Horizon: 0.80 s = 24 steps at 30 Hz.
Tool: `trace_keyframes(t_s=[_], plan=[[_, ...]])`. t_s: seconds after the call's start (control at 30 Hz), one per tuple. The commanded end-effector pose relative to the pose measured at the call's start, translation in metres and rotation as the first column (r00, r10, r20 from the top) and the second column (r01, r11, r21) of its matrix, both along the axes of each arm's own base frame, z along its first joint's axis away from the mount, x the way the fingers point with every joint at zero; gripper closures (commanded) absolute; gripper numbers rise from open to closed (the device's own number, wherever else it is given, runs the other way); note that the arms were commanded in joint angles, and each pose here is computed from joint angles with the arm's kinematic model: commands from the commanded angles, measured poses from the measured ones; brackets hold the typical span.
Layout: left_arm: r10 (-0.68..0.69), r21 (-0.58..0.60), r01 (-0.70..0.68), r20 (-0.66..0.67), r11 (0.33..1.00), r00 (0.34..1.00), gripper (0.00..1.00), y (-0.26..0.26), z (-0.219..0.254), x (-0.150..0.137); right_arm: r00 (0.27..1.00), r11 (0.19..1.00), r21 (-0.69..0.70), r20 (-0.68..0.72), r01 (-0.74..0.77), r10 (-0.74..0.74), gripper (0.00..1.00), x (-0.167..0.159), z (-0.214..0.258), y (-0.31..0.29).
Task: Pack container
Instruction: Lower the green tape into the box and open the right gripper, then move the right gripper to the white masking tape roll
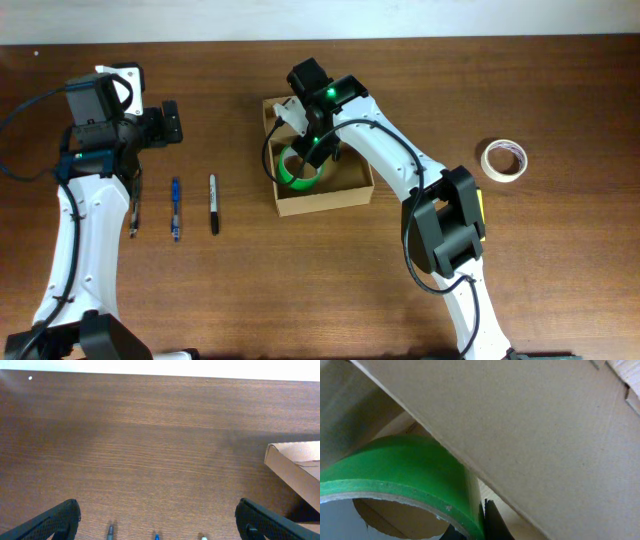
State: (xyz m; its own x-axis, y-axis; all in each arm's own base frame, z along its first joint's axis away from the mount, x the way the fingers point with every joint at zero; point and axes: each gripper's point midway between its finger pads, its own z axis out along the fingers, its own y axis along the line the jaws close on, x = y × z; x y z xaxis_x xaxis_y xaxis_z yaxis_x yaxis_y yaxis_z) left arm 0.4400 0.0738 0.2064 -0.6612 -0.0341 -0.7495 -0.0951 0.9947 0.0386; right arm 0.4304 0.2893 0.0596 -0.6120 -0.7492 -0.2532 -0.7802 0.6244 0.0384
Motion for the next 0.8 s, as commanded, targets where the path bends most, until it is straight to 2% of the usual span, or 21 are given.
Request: trace_keyframes(t_s=[0.0,0.03,0.1,0.23,0.4,0.6,0.7,0.73,0.77], plan=[[0.0,-0.014,0.0,0.016,1.0,1.0,0.01,0.0,0.006,0.004,1.0,1.0,-0.011,-0.015,-0.008,0.008,0.96,-0.005,-0.007,0.002],[0.0,-0.014,0.0,0.016,1.0,1.0,0.01,0.0,0.006,0.004,1.0,1.0,-0.013,-0.017,-0.008,0.007,0.95,-0.005,-0.009,0.002],[0.0,-0.014,0.0,0.016,1.0,1.0,0.01,0.0,0.006,0.004,1.0,1.0,-0.014,-0.02,-0.007,0.007,0.86,-0.006,-0.01,0.001],[0.0,-0.014,0.0,0.016,1.0,1.0,0.01,0.0,0.006,0.004,0.999,1.0,-0.011,-0.027,0.017,-0.018,0.8,-0.007,-0.006,0.001],[0.0,-0.014,0.0,0.016,1.0,1.0,0.01,0.0,0.006,0.004,1.0,1.0,0.021,0.014,0.02,-0.02,0.8,-0.008,0.035,0.001],[0.0,-0.014,0.0,0.016,1.0,1.0,0.01,0.0,0.006,0.004,0.983,0.989,0.13,0.161,0.065,-0.086,0.77,-0.004,0.148,-0.006],[0.0,-0.014,0.0,0.016,1.0,1.0,0.01,0.0,0.006,0.004,0.916,0.944,0.243,0.279,0.223,-0.288,0.65,0.011,0.225,-0.035],[0.0,-0.014,0.0,0.016,1.0,1.0,0.01,0.0,0.006,0.004,0.882,0.919,0.289,0.309,0.27,-0.356,0.57,0.016,0.25,-0.048],[0.0,-0.014,0.0,0.016,1.0,1.0,0.01,0.0,0.006,0.004,0.845,0.892,0.33,0.335,0.309,-0.417,0.55,0.02,0.272,-0.063]])
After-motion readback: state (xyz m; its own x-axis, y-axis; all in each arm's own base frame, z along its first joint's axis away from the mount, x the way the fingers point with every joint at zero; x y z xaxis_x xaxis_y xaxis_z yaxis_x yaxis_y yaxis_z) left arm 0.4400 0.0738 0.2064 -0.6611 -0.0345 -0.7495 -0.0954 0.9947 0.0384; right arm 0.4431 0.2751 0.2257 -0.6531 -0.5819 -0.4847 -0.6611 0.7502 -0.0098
